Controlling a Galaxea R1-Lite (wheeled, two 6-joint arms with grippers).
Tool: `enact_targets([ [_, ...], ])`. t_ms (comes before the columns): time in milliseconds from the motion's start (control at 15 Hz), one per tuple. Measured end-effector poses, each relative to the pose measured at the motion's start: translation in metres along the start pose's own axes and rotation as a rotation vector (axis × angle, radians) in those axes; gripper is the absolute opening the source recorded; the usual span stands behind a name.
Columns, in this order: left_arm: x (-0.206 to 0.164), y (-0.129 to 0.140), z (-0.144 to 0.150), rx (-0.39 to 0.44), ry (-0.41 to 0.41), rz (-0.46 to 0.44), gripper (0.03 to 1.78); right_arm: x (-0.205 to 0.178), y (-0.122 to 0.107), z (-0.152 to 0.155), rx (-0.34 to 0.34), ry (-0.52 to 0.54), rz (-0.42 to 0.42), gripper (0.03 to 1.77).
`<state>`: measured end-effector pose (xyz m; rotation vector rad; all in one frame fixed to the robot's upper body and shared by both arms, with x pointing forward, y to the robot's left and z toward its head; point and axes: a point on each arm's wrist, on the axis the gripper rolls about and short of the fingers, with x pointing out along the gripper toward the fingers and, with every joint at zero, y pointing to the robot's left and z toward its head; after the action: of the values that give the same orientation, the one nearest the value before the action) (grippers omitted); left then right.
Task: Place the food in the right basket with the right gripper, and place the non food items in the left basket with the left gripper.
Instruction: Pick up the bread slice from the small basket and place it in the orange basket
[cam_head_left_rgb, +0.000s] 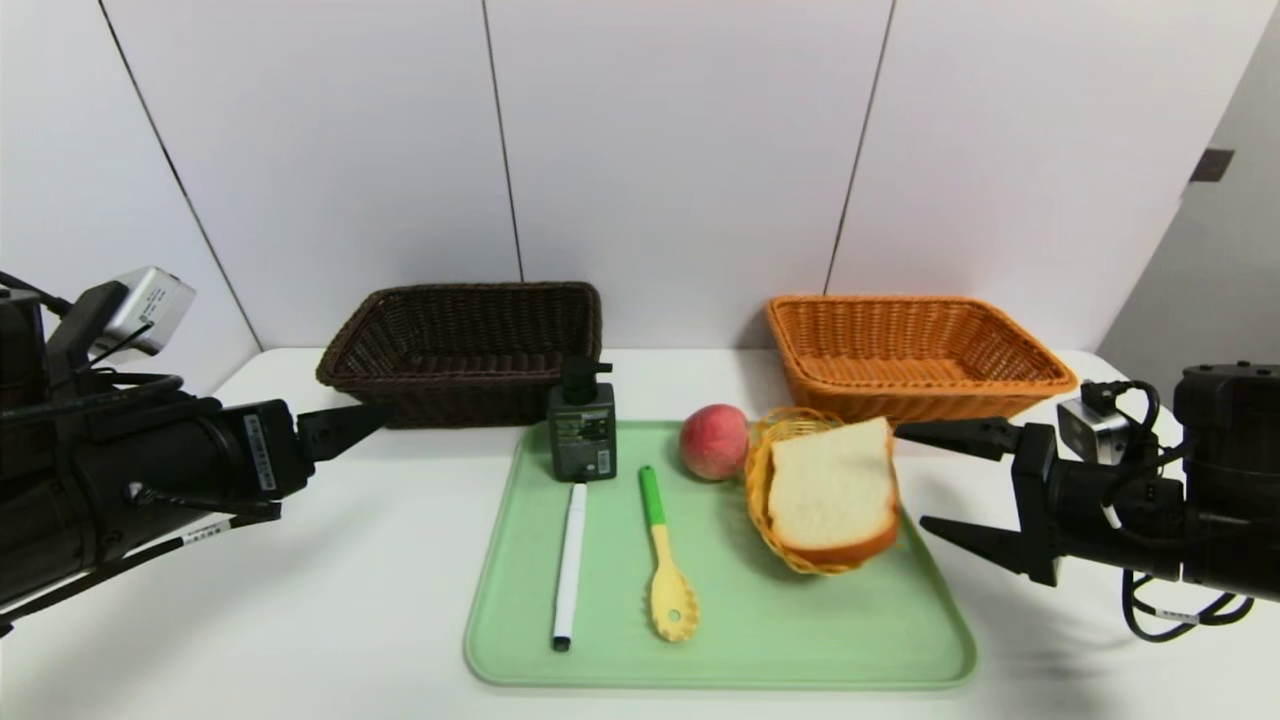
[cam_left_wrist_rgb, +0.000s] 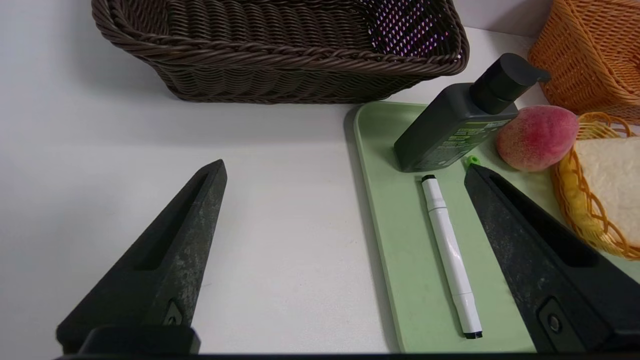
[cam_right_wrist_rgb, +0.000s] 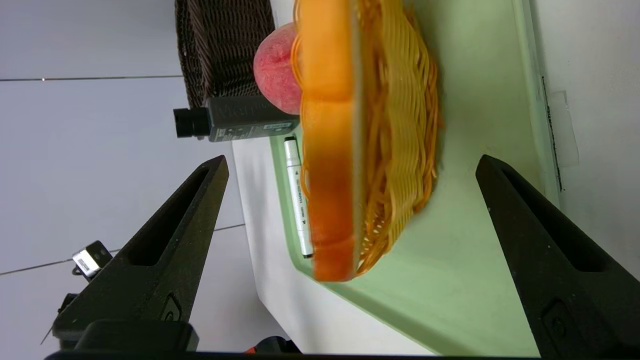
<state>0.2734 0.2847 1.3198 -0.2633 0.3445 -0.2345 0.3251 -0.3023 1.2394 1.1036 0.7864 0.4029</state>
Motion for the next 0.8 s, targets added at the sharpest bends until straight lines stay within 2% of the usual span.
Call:
enact_targets([
  [533,0.001,0.000,-0.001,-0.001,0.005,0.001,1.69,-0.001,0.006,-0.003,0.002,0.027,-0.018,1.71],
  [800,0.001,0.000,-0.001,-0.004,0.007,0.002,1.69,0.000,0.018,-0.002,0.019,0.056,-0.051,1.71],
])
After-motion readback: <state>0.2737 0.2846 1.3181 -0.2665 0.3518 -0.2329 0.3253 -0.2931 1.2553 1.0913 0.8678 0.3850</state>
